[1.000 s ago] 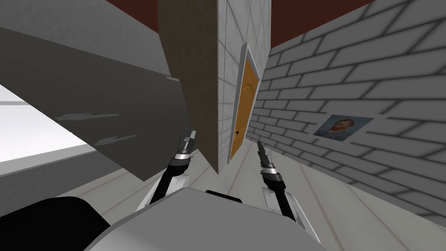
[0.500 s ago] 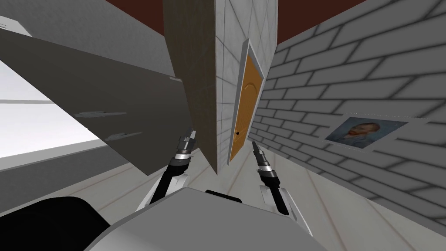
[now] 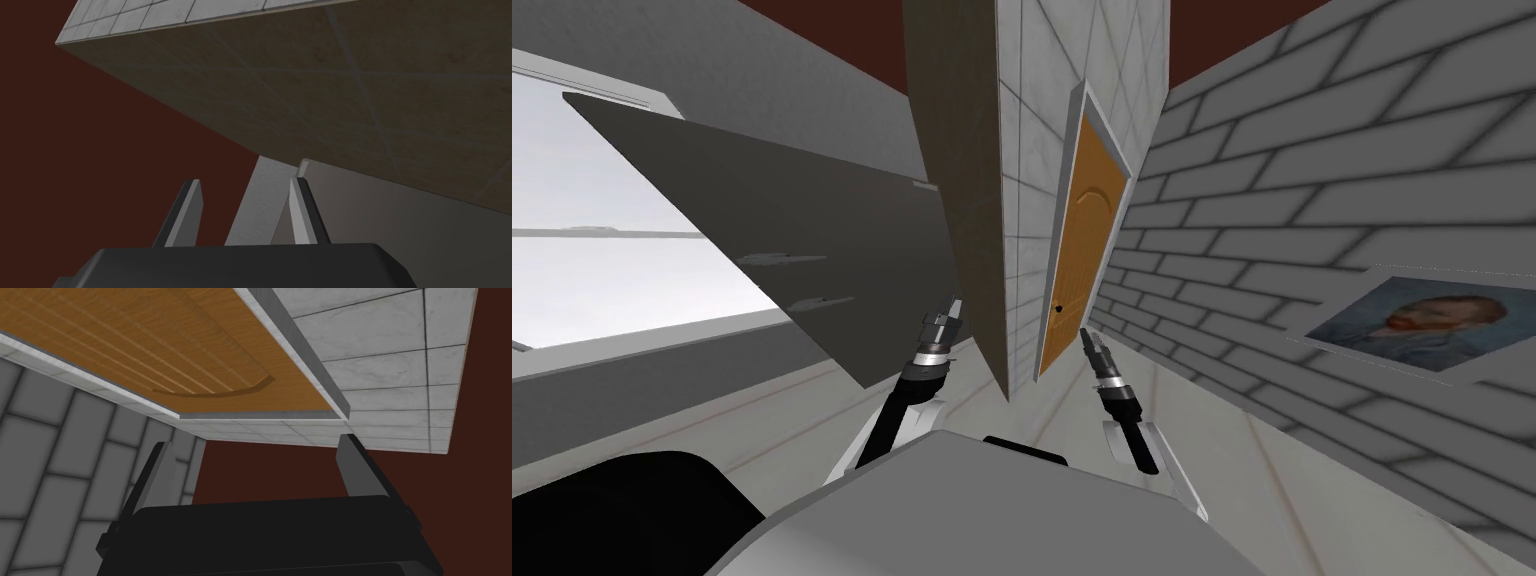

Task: Push the door open

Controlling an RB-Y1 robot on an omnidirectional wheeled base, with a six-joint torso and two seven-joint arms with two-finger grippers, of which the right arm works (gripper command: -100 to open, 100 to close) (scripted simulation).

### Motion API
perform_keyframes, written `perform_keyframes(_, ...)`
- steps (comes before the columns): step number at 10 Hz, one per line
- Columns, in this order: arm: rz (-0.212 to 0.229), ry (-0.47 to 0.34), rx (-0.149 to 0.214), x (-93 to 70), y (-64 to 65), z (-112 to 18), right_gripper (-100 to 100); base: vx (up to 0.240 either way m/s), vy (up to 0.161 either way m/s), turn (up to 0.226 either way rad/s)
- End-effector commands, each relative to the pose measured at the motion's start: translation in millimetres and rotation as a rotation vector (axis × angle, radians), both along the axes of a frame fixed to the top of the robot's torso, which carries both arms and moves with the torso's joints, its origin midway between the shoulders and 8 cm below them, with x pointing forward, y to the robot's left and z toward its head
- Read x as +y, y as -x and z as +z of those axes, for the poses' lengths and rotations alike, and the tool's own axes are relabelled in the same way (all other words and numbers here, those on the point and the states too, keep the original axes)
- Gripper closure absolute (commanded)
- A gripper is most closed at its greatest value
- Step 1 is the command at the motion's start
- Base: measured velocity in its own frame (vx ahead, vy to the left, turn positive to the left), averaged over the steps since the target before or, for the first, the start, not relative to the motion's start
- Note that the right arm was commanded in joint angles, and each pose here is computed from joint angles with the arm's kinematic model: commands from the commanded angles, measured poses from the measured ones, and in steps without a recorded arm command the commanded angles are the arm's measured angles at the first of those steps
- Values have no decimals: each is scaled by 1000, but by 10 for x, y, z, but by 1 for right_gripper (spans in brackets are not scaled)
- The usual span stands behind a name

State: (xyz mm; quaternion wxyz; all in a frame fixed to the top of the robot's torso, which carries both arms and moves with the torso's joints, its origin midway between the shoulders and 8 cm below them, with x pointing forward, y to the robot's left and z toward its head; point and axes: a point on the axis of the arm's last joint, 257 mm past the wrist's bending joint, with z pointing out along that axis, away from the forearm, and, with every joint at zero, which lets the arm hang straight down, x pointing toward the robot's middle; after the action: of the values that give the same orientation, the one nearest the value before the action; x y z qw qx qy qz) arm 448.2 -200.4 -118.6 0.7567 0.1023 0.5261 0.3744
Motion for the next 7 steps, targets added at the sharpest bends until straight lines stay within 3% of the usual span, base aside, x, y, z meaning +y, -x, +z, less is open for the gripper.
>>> perform_keyframes(1, -6, 66, 20, 72, -84, -153, -100, 36, -185, 220)
perform_keyframes(7, -14, 234, 67, 261, -305, -553, -100, 50, -168, 153)
